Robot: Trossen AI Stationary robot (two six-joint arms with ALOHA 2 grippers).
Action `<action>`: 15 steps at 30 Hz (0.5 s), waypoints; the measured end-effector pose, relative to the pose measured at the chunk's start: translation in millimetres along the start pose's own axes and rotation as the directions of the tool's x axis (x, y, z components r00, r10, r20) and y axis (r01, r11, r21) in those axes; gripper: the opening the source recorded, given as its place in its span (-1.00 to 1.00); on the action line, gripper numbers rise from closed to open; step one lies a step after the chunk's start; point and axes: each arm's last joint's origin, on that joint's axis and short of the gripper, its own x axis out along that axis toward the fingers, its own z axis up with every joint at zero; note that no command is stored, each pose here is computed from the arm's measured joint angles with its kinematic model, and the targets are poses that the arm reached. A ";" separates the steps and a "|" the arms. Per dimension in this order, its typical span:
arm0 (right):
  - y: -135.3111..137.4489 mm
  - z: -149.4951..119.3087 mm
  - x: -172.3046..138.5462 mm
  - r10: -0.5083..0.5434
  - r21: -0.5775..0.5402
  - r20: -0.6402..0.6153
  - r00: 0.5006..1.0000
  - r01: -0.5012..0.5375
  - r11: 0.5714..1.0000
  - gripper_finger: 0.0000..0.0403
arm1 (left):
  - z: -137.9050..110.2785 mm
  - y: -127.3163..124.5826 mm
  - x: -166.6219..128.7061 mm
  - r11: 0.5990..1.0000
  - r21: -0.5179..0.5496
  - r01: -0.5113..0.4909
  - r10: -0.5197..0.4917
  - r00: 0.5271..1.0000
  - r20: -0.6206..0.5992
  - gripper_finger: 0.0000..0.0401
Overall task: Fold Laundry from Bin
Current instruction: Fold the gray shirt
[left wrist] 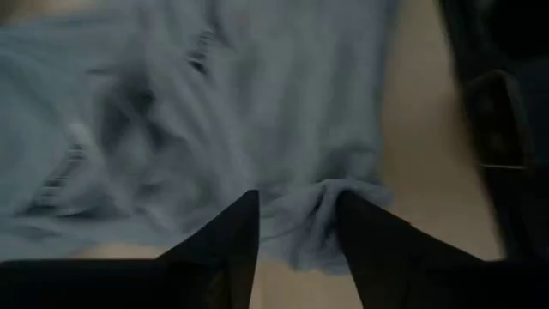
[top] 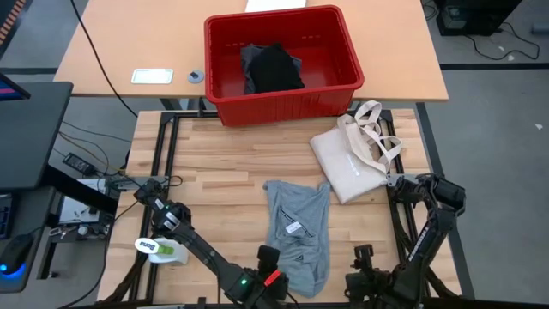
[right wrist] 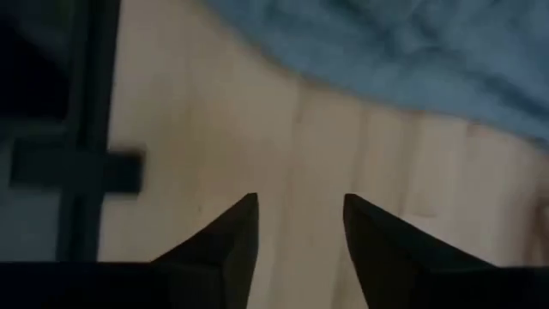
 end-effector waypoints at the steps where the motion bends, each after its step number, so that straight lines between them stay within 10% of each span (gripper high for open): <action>1: 0.5 0.8 -0.6 -0.040 0.006 0.072 0.997 0.039 0.999 -0.07 | 0.2 -1.0 -1.9 0.999 0.010 -0.052 0.052 0.998 0.030 -0.16; 6: -3.7 2.2 5.1 -0.234 0.058 0.340 0.911 0.228 0.972 -0.08 | 8.4 -17.3 -17.9 0.922 0.123 -0.367 0.323 0.904 0.281 -0.17; 15: -39.8 17.3 12.5 -0.197 0.128 0.425 0.884 0.156 0.979 -0.18 | 18.3 2.5 -10.5 0.919 0.233 -0.319 0.260 0.932 0.252 -0.32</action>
